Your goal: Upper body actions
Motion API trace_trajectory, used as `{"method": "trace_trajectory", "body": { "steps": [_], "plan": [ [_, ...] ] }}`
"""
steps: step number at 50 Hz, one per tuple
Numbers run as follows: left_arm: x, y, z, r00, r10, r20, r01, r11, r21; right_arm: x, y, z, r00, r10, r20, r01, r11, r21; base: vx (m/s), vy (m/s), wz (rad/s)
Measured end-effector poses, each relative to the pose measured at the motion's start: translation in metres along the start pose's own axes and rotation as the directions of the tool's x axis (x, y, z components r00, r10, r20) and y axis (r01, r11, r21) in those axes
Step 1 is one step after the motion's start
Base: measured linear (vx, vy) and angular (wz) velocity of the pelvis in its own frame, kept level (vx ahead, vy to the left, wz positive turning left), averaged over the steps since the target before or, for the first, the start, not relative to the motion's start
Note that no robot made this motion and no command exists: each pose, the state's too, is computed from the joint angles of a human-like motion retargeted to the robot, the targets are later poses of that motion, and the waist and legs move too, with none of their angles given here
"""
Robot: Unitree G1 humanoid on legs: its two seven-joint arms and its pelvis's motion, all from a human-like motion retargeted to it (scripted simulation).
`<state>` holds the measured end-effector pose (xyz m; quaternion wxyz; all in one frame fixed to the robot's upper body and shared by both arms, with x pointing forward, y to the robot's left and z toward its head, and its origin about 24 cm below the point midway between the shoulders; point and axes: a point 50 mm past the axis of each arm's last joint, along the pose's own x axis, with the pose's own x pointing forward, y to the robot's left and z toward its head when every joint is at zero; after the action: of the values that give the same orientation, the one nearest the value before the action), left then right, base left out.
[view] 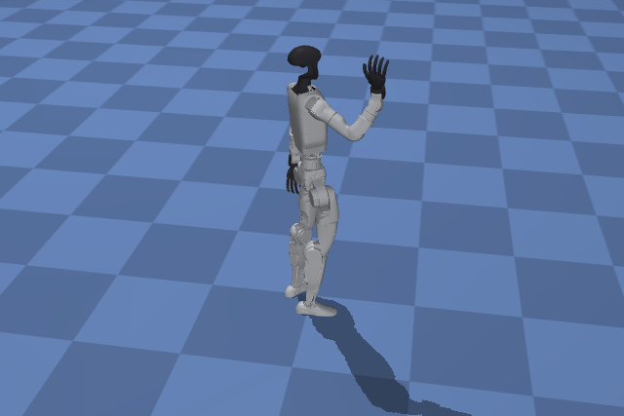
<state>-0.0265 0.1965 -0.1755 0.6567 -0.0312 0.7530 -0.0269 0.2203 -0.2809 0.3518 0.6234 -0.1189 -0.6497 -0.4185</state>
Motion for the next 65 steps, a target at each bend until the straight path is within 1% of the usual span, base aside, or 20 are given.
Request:
{"method": "trace_trajectory", "body": {
  "steps": [5,8,11,15,17,20,27,33,36,40,45,49,54,57,60,65],
  "plan": [
    [0.000,0.000,0.001,1.000,0.001,-0.001,-0.001,1.000,0.014,0.008,0.003,0.033,0.954,0.055,0.294,-0.027,0.995,-0.099,0.00,0.00,0.00],
    [0.000,0.001,0.002,1.000,0.002,0.001,-0.002,1.000,0.023,0.010,0.004,0.051,0.896,0.075,0.438,-0.023,0.992,-0.124,0.00,0.00,0.00],
    [0.000,0.001,0.003,1.000,0.003,0.002,-0.003,1.000,0.029,0.010,0.006,0.067,0.831,0.104,0.546,-0.030,0.989,-0.142,0.00,0.00,0.00],
    [0.000,0.001,0.003,1.000,0.004,0.001,-0.004,0.999,0.033,0.008,0.006,0.078,0.769,0.114,0.629,-0.018,0.988,-0.157,0.00,0.00,0.00],
    [0.000,0.001,0.003,1.000,0.004,0.000,-0.004,0.999,0.034,0.008,0.007,0.077,0.772,0.110,0.626,-0.010,0.987,-0.161,0.00,0.00,0.00],
    [0.000,0.001,0.002,1.000,0.005,-0.001,-0.005,0.999,0.032,0.007,0.008,0.068,0.822,0.093,0.562,-0.010,0.989,-0.148,0.00,0.00,0.00],
    [-0.001,0.002,0.001,1.000,0.006,-0.004,-0.005,1.000,0.027,0.005,0.005,0.035,0.953,0.021,0.302,0.007,0.996,-0.091,0.00,0.00,0.00],
    [0.000,0.001,0.000,1.000,0.004,-0.007,-0.004,1.000,0.022,-0.001,-0.001,0.013,0.993,-0.053,0.108,0.059,0.996,-0.061,0.00,0.00,0.00],
    [0.000,0.001,-0.001,1.000,0.003,-0.007,-0.003,1.000,0.020,-0.003,-0.002,0.008,0.997,-0.058,0.057,0.061,0.997,-0.048,0.00,0.00,0.00],
    [0.000,0.002,-0.001,1.000,0.003,-0.008,-0.002,1.000,0.023,-0.001,-0.002,0.011,0.995,-0.028,0.099,0.035,0.997,-0.069,0.00,0.00,0.00],
    [-0.001,0.002,0.000,1.000,0.002,-0.009,-0.002,0.999,0.034,0.004,0.004,0.031,0.952,0.071,0.296,-0.026,0.988,-0.153,0.00,0.00,0.00],
    [-0.001,0.002,0.001,1.000,0.002,-0.008,-0.002,0.999,0.040,0.005,0.009,0.050,0.880,0.137,0.454,-0.040,0.976,-0.216,0.00,0.00,0.00],
    [-0.001,0.002,0.003,1.000,0.002,-0.003,-0.002,0.999,0.045,0.003,0.014,0.066,0.807,0.180,0.563,-0.050,0.970,-0.238,0.00,0.00,0.00],
    [-0.001,0.001,0.004,1.000,0.001,-0.001,-0.001,0.999,0.050,0.003,0.014,0.066,0.806,0.177,0.565,-0.046,0.970,-0.239,0.00,0.00,0.00],
    [-0.001,0.001,0.005,1.000,0.002,0.001,-0.002,0.999,0.054,0.003,0.012,0.058,0.845,0.148,0.514,-0.031,0.973,-0.229,0.00,0.00,0.00],
    [0.000,0.001,0.003,1.000,0.003,-0.001,-0.003,0.999,0.048,-0.001,0.010,0.035,0.946,0.078,0.313,-0.026,0.986,-0.167,0.00,0.00,0.00]
  ]
}}
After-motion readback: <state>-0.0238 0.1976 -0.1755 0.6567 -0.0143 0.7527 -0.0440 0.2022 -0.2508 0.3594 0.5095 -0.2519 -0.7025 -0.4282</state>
